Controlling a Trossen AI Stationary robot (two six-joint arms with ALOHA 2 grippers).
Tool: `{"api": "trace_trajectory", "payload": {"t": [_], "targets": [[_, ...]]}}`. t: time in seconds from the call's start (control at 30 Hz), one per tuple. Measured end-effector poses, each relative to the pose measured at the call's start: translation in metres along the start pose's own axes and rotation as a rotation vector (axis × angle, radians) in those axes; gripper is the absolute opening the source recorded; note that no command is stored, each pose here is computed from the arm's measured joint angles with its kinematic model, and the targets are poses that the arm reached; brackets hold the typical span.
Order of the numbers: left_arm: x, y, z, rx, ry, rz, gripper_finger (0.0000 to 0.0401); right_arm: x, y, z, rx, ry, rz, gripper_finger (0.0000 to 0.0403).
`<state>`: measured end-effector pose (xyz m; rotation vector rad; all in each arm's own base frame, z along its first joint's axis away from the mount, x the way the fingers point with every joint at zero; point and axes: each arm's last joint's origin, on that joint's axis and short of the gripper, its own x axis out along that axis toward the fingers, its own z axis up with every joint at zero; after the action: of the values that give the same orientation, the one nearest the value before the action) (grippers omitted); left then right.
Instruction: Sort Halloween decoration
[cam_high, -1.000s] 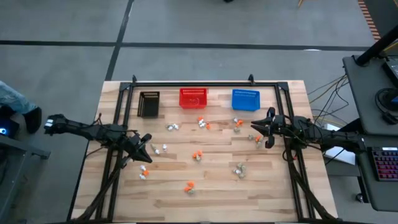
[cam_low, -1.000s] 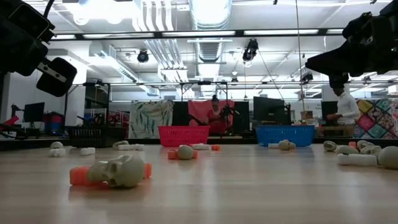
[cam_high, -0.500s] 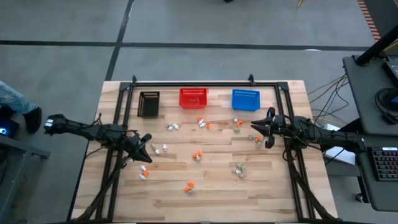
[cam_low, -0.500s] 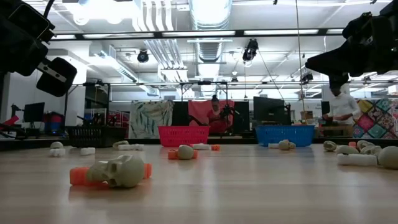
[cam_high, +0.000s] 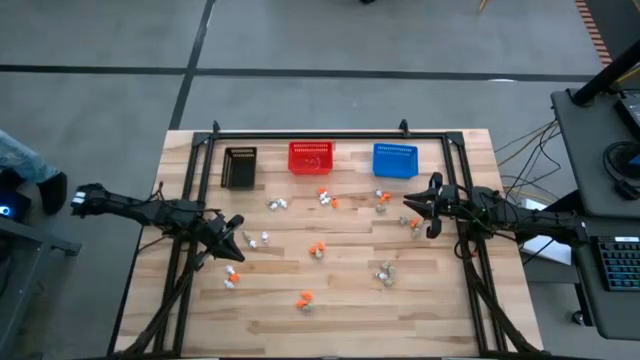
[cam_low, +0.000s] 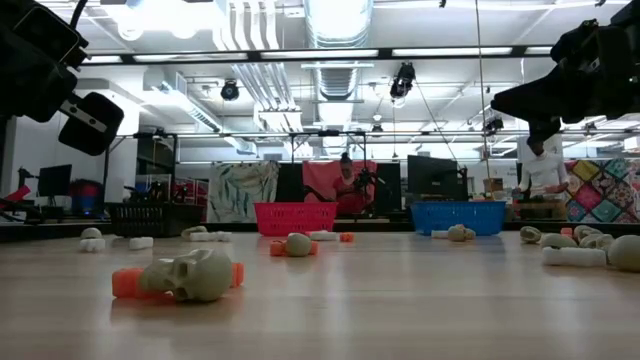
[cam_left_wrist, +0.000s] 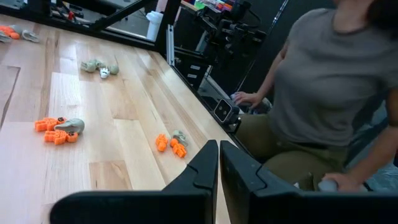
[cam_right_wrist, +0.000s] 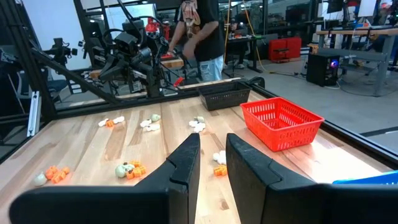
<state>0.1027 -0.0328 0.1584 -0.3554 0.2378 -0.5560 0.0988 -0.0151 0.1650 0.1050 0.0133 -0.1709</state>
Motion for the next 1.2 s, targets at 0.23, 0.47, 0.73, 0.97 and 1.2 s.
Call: {"api": "trace_trajectory", "payload": {"t": [0.23,0.47,0.73,0.97,1.2], "targets": [[0.0000,0.0000,0.0000,0.000,0.000,0.001,0.0000,0.0000,0.0000,0.0000,0.000,0.000,0.000,0.0068],[0.0000,0.0000,0.0000,0.000,0.000,0.000,0.0000,0.0000,0.0000,0.0000,0.000,0.000,0.000,0.0068],[0.0000,0.0000,0.0000,0.000,0.000,0.000,0.0000,0.0000,0.0000,0.0000,0.000,0.000,0.000,0.0068],[0.0000,0.0000,0.0000,-0.012,0.000,0.000,0.0000,0.0000,0.0000,-0.0001,-0.431,0.000,-0.001,0.0068],[0.0000,-0.0003,0.0024,0.074,-0.028,0.010,0.0000,0.0000,0.0000,0.0000,-0.728,-0.001,-0.001,0.0068]]}}
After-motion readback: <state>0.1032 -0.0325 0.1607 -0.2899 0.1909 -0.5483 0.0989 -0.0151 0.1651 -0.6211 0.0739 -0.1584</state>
